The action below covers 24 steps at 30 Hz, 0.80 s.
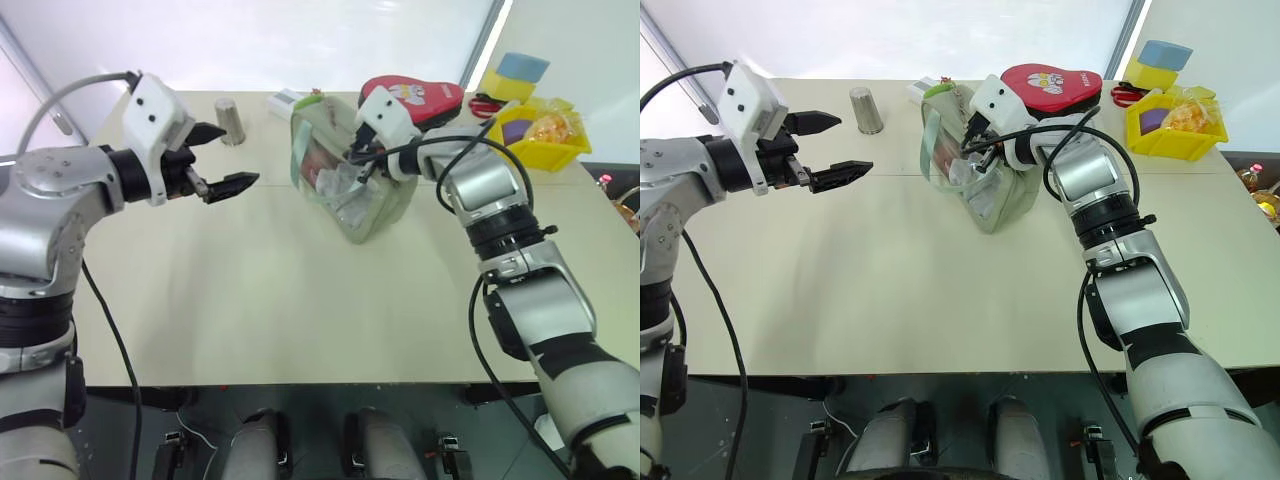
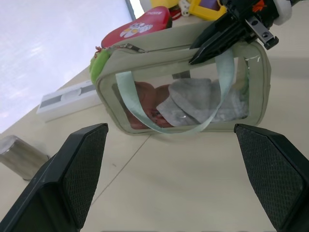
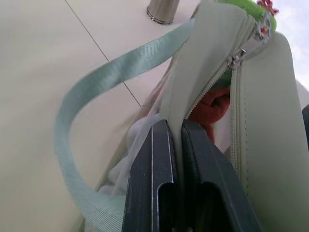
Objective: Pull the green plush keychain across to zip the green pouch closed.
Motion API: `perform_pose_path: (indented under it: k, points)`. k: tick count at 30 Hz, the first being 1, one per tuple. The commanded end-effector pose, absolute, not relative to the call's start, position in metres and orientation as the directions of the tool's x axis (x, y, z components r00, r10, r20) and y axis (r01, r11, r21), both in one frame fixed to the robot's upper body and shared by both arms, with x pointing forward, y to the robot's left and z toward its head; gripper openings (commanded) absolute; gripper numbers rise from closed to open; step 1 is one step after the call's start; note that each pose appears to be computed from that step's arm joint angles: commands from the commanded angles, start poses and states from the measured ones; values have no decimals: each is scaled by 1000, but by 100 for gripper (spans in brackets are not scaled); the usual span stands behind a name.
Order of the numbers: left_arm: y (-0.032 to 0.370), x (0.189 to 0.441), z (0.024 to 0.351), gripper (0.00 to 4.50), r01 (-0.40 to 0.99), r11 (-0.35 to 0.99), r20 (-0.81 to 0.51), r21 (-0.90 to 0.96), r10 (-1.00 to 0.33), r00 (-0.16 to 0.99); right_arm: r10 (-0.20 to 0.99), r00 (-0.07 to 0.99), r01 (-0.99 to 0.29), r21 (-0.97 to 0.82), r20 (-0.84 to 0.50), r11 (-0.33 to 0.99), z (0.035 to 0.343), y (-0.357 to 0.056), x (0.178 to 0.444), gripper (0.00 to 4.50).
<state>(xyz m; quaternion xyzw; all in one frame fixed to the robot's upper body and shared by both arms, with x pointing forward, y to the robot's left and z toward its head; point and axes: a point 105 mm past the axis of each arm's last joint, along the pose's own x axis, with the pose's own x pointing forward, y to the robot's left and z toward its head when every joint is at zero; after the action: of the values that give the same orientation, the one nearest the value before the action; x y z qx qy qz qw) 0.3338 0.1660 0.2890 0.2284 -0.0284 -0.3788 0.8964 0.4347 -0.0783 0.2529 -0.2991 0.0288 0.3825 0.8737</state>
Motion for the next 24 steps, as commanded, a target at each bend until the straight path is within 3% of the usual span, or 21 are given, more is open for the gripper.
perform_pose_path:
  k: [1, 4, 8, 11, 16, 19, 24]
  points:
    - [181, 327, 315, 450, 615, 627, -75, 477, -669, 740, 756, 626, -642, -676, -192, 360, 291, -68, 417, 3]
    - [197, 321, 326, 450, 609, 644, -78, 464, -654, 752, 841, 497, -664, -718, -215, 209, 305, -73, 397, 3]
    - [210, 314, 335, 450, 606, 659, -85, 446, -643, 762, 891, 330, -695, -719, -312, 5, 295, -77, 369, 3]
    - [209, 309, 333, 450, 619, 652, -101, 438, -649, 754, 904, 244, -741, -669, -351, -59, 277, -76, 355, 3]
    - [204, 310, 323, 450, 614, 665, -93, 425, -643, 760, 902, 203, -769, -633, -381, -94, 248, -70, 341, 3]
    - [202, 311, 318, 450, 621, 665, -101, 415, -645, 757, 910, 185, -794, -602, -371, -84, 253, -70, 333, 113]
    - [204, 315, 313, 450, 628, 669, -108, 398, -645, 756, 907, 188, -818, -572, -376, -68, 274, -81, 321, 366]
